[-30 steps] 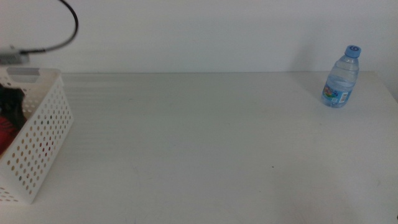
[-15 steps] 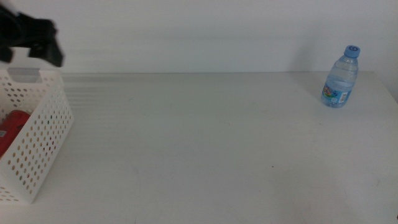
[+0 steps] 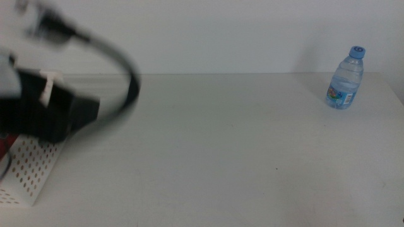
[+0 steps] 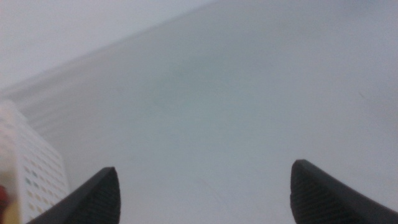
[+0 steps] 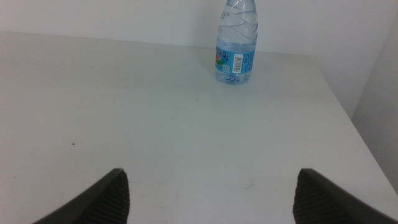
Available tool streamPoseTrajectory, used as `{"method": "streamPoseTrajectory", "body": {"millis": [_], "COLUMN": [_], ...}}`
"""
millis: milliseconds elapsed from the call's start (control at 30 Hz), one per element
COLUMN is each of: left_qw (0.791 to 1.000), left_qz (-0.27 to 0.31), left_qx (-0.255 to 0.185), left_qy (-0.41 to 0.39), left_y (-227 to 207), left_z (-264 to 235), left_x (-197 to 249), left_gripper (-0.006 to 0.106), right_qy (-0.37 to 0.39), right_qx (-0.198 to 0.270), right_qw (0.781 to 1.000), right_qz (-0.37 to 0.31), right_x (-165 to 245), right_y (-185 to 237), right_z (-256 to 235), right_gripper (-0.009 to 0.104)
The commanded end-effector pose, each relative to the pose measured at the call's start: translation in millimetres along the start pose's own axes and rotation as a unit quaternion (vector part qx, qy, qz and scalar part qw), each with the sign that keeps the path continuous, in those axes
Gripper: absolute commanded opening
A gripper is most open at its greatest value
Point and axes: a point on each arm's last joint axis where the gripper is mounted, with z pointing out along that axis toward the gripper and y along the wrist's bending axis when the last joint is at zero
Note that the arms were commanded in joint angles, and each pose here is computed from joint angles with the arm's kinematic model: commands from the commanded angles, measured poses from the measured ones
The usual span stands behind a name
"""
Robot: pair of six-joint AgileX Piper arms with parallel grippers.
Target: Use arms to grab the bottles and put them into the dustbin to the left of the table.
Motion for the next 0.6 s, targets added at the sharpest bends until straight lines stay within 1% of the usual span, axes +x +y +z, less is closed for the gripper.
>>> {"method": "streamPoseTrajectory", "body": {"millis": [0,167,233,267,400,467,567], "left_qw": [0.999,0.997,0.994,0.991,0.983,0.98,0.98], "left_qz": [-0.006,-0.008,-0.008,-0.009,-0.013,-0.019,-0.028], "left_qx": [0.017,0.05,0.052,0.051,0.062,0.067,0.072], "left_qy": [-0.046,-0.065,-0.093,-0.12,-0.171,-0.184,-0.183], "left_y": [-7.8,-19.7,-21.6,-22.1,-27.1,-28.7,-30.1], "left_z": [-11.7,-22.6,-25.9,-28.2,-23.4,-20.3,-16.1], "left_x": [6.2,35.3,44.0,48.4,70.0,77.6,84.5], "left_gripper": [0.09,0.09,0.09,0.09,0.09,0.09,0.09], "right_qy": [-0.052,-0.052,-0.052,-0.052,-0.052,-0.052,-0.052], "right_qx": [0.007,0.007,0.007,0.007,0.007,0.007,0.007], "right_qw": [0.999,0.999,0.999,0.999,0.999,0.999,0.999], "right_qz": [-0.007,-0.007,-0.007,-0.007,-0.007,-0.007,-0.007], "right_x": [-10.1,-10.1,-10.1,-10.1,-10.1,-10.1,-10.1], "right_y": [-1.0,-1.0,-1.0,-1.0,-1.0,-1.0,-1.0], "right_z": [-3.1,-3.1,-3.1,-3.1,-3.1,-3.1,-3.1], "right_gripper": [0.07,0.07,0.07,0.07,0.07,0.07,0.07]}}
